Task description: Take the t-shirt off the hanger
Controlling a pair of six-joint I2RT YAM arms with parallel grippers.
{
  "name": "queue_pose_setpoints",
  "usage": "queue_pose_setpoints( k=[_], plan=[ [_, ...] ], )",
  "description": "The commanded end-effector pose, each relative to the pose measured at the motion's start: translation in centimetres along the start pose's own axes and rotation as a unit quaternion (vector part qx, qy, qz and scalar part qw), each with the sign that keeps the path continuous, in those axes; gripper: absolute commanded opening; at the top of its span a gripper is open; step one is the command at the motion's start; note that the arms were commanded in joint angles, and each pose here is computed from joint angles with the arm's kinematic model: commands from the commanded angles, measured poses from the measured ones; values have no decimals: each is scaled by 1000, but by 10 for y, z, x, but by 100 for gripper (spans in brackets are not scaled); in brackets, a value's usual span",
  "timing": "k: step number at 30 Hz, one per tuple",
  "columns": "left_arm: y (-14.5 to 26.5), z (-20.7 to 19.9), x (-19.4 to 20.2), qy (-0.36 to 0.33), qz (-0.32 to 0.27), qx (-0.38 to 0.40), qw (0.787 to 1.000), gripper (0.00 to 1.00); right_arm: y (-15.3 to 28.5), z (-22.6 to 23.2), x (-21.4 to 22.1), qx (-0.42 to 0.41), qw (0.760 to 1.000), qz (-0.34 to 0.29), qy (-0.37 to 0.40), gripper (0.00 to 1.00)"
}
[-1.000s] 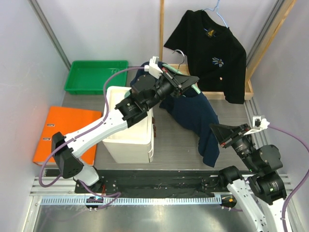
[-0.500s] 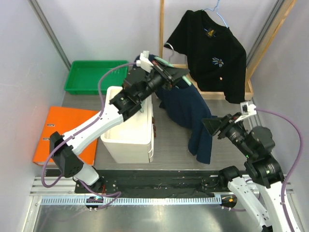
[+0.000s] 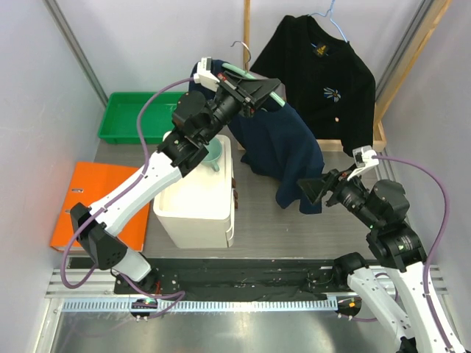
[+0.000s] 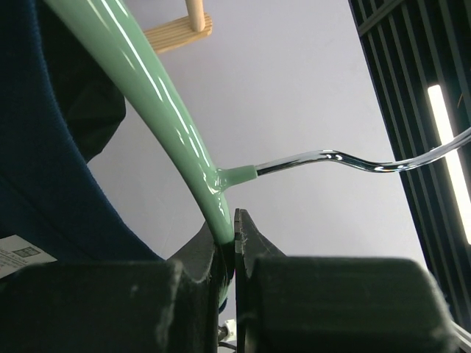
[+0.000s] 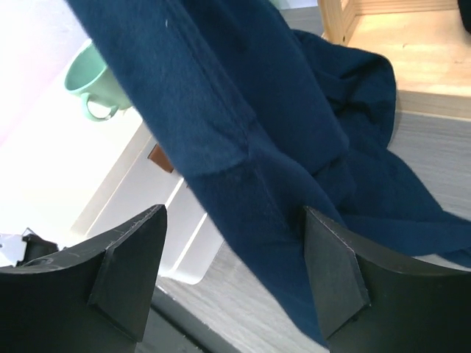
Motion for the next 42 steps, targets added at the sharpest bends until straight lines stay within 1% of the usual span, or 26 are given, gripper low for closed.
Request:
queue_pose_setpoints(
  k=[1, 4, 5, 7, 8, 10, 11, 12, 14, 18, 19, 22, 23, 25, 26, 27, 30, 32, 33, 34, 36, 39, 42],
  plan=[
    [13, -48, 4, -22, 15, 82, 996, 0, -5, -5, -22, 21, 998, -44, 45, 77],
    [15, -43, 6, -23, 28, 69, 997, 0, -5, -10, -31, 61, 995, -57, 54, 75],
    [16, -40, 6, -23, 29, 61, 997, 0, -3, -11, -35, 66, 994, -66, 60, 67],
    [18, -39, 6, -33, 31, 54, 997, 0, -2, -10, -39, 64, 993, -77, 65, 58],
    [19, -39, 6, -37, 32, 51, 997, 0, -3, -9, -41, 59, 993, -84, 66, 48],
    [18, -36, 6, -43, 31, 48, 997, 0, -4, -5, -40, 36, 994, -81, 68, 38],
    [18, -36, 6, -46, 31, 48, 997, 0, -5, -4, -40, 31, 994, -82, 63, 23],
    [18, -37, 6, -50, 30, 49, 997, 0, -3, -3, -41, 29, 994, -86, 60, 14],
    [16, -34, 5, -63, 25, 44, 997, 0, -1, -2, -43, 32, 994, -96, 48, 1],
    [15, -29, 1, -88, 5, 29, 996, 0, 15, 4, -48, 37, 990, -134, 14, 1],
    [14, -27, 0, -92, 2, 26, 995, 0, 26, 8, -52, 38, 987, -155, 14, 1],
    [15, -26, -5, -106, -22, 23, 994, 0, 51, 10, -53, 67, 980, -189, -6, 1],
    [16, -25, -9, -110, -42, 20, 993, 0, 58, 7, -53, 93, 974, -205, -14, 1],
    [17, -26, -13, -109, -59, 24, 992, 0, 79, 5, -49, 128, 965, -229, -27, 1],
    [19, -23, -16, -107, -73, 23, 991, 0, 85, -1, -47, 165, 956, -239, -37, 1],
    [20, -24, -17, -99, -80, 25, 992, 0, 93, -2, -47, 182, 951, -247, -45, 1],
    [21, -23, -22, -83, -92, 37, 992, 0, 112, -8, -38, 238, 935, -251, -79, 1],
    [22, -25, -25, -78, -96, 42, 991, 0, 119, -10, -28, 256, 932, -242, -89, 1],
    [22, -26, -26, -71, -93, 45, 992, 0, 121, -14, -24, 275, 926, -239, -94, 1],
    [21, -26, -26, -65, -91, 47, 993, 0, 122, -16, -17, 287, 926, -226, -100, 1],
    [21, -30, -26, -44, -81, 62, 994, 0, 122, -19, -6, 302, 925, -208, -104, 1],
    [19, -34, -28, -34, -76, 77, 994, 0, 120, -23, 6, 320, 922, -183, -120, 1],
    [19, -43, -31, -37, -80, 86, 992, 0, 125, -24, 14, 320, 915, -201, -144, 1]
  ],
)
Point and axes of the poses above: each gripper's point midway between its finger pads, its own y axis back along the fingers, its own z axis along the line the jaws close on, x = y × z, the point moved 9 cm from there along y, back along the fingers, and after that the axes turned 12 degrees about y, right-handed, at the moved point
